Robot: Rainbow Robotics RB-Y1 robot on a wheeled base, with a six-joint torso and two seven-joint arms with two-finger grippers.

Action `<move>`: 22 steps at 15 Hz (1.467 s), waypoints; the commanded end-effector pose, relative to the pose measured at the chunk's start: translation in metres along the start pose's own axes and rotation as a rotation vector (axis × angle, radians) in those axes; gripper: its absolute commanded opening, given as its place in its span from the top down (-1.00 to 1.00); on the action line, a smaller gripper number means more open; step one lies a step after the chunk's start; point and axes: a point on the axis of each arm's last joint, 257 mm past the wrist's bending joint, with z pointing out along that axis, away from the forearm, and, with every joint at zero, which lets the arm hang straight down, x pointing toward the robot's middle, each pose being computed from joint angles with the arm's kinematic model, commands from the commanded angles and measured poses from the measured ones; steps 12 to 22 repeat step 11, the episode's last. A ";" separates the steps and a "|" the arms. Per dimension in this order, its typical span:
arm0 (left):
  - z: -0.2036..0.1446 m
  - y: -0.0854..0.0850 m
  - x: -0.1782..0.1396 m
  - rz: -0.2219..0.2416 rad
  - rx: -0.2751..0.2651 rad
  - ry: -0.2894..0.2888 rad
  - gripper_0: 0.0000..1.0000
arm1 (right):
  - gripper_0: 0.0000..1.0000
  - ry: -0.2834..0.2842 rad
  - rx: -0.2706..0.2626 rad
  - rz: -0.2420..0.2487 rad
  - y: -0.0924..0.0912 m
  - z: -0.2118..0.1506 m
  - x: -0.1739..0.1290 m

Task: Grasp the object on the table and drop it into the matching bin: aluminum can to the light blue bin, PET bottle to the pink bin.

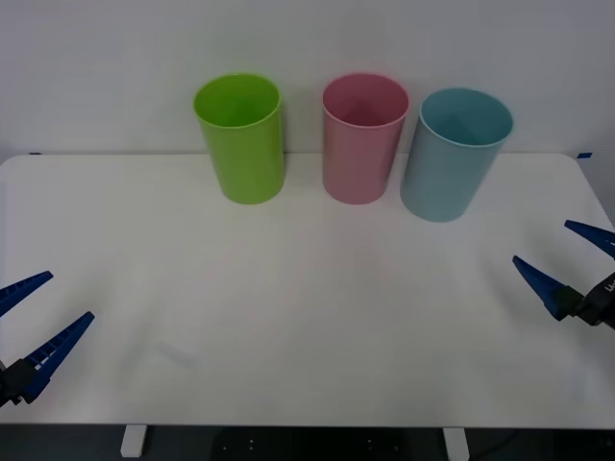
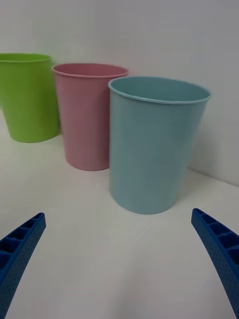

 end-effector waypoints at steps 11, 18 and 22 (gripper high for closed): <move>0.000 0.000 0.000 0.000 0.000 0.000 -1.00 | -1.00 0.003 -0.110 0.022 0.039 0.000 0.010; 0.000 0.000 0.000 0.000 0.000 0.000 -1.00 | -1.00 0.003 -0.110 0.022 0.039 0.000 0.010; 0.000 0.000 0.000 0.000 0.000 0.000 -1.00 | -1.00 0.003 -0.110 0.022 0.039 0.000 0.010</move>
